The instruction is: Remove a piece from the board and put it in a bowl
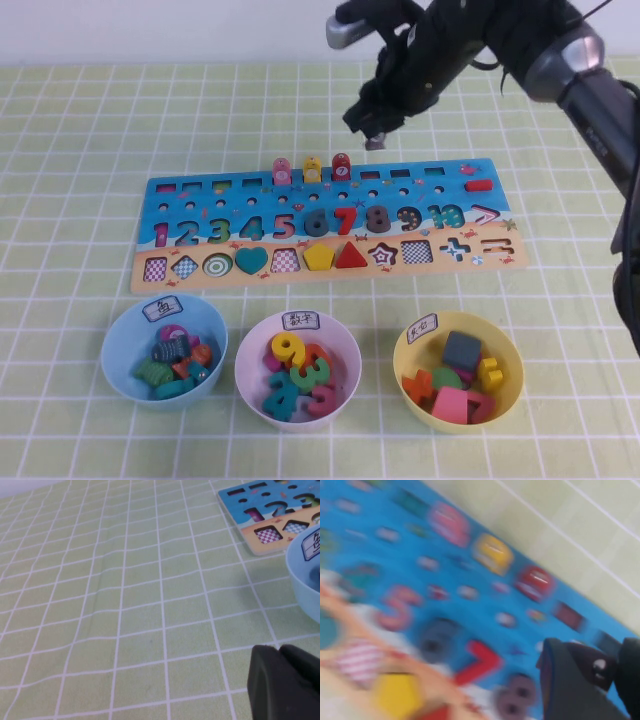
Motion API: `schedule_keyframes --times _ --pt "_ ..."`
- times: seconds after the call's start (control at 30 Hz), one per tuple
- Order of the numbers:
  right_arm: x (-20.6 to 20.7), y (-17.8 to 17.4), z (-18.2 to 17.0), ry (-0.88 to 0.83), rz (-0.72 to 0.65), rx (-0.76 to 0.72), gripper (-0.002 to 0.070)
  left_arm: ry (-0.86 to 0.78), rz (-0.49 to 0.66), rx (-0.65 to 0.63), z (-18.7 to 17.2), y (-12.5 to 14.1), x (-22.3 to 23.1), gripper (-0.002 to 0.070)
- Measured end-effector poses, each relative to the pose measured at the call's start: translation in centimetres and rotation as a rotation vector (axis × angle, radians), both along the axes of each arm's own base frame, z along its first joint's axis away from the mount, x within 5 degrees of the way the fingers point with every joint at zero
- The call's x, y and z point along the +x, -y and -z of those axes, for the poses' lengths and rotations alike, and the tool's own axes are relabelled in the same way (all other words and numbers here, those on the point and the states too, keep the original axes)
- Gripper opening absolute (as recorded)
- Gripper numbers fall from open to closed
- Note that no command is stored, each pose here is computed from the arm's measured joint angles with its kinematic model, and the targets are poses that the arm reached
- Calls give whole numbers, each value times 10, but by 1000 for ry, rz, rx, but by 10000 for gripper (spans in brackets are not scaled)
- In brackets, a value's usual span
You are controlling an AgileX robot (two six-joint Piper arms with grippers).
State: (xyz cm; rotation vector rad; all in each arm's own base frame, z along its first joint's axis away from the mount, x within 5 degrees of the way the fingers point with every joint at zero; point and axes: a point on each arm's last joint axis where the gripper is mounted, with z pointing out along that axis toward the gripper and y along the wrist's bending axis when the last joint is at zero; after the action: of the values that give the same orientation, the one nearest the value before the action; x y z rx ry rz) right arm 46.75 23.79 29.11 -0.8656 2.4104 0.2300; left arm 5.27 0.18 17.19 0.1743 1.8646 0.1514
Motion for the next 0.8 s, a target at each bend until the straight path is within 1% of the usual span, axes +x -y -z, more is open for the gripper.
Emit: schedule_keyframes --times 0.17,0.23,0.33,0.47,0.5,0.63,0.8 --pt "-18 -7 -36 9 -94 139 195 0 0 0 0 0 0 -4" --pt "-26 -7 -49 23 -112 153 195 0 0 0 0 0 0 -4" --pt "-42 -10 -58 16 -154 134 195 0 0 0 0 0 0 -4" --pt "-71 -21 -49 -48 -251 61 193 0 0 0 0 0 0 -4" --pt "-82 -26 -41 -82 -289 29 193 0 0 0 0 0 0 -4" --pt "-125 -39 -28 -149 -412 -55 193 0 0 0 0 0 0 -4" --pt "-159 -46 -19 -210 -480 -88 193 0 0 0 0 0 0 -4"
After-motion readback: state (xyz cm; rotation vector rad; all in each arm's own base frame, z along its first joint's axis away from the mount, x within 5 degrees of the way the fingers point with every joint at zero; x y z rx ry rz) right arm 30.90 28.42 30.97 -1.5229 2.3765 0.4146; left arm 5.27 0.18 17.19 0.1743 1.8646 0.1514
